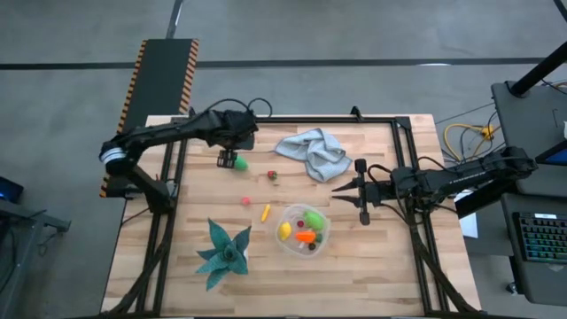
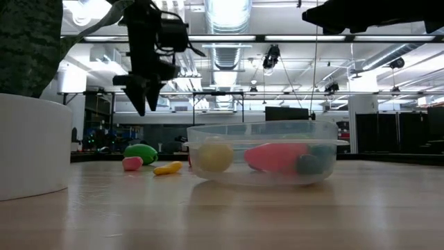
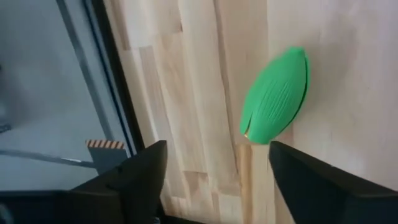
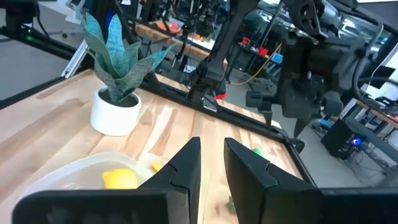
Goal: Pick and placing Produce into tupperware
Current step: Put the green corn into the container
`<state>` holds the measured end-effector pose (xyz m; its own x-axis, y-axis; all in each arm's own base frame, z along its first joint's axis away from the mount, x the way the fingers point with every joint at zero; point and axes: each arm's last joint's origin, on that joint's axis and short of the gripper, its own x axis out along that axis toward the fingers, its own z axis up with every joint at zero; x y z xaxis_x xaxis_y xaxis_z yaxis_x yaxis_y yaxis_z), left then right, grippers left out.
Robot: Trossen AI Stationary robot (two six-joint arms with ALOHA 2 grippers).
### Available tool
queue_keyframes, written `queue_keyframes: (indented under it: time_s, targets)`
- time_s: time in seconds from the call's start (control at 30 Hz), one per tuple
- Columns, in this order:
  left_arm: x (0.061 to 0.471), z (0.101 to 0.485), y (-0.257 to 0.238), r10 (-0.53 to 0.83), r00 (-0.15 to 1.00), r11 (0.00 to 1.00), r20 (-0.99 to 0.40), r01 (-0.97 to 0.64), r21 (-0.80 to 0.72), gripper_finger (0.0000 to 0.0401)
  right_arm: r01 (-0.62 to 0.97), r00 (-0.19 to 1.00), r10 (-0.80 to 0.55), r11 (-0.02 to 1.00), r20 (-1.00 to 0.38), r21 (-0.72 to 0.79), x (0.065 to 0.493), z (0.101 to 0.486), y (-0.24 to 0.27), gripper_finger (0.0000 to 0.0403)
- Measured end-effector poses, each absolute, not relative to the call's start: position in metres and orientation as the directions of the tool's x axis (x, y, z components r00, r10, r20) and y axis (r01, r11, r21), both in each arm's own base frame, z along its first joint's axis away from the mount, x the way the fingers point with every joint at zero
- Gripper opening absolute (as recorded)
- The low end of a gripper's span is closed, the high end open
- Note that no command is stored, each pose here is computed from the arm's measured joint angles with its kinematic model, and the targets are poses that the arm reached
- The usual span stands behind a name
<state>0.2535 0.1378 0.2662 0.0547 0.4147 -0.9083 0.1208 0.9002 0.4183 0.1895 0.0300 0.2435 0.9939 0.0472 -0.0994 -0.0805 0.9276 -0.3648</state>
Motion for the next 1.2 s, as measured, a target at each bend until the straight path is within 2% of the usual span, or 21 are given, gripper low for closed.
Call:
queue_keyframes:
  time_s: [0.13, 0.23, 0.53, 1.2]
  targets:
    - [0.258, 0.255, 0.141, 0.403, 0.015, 0.903, -0.915, 0.156, 0.400, 0.0304, -0.081, 0.994, 0.047, 0.928, -0.100, -0.363, 0.189, 0.243, 0.030, 0.0063]
    - [0.261, 0.246, 0.141, 0.380, -0.009, 0.909, -0.925, 0.191, 0.371, 0.0318, -0.080, 0.994, 0.047, 0.929, -0.100, -0.362, 0.189, 0.243, 0.030, 0.0063]
    - [0.269, 0.225, 0.143, 0.295, -0.040, 0.936, -0.955, 0.215, 0.280, 0.0321, -0.088, 0.990, 0.046, 0.936, -0.130, -0.340, 0.189, 0.240, 0.030, 0.0063]
    - [0.286, 0.161, 0.151, 0.177, -0.224, 0.960, -0.958, 0.255, 0.118, 0.0320, -0.092, 0.988, 0.045, 0.942, -0.150, -0.324, 0.189, 0.238, 0.030, 0.0063]
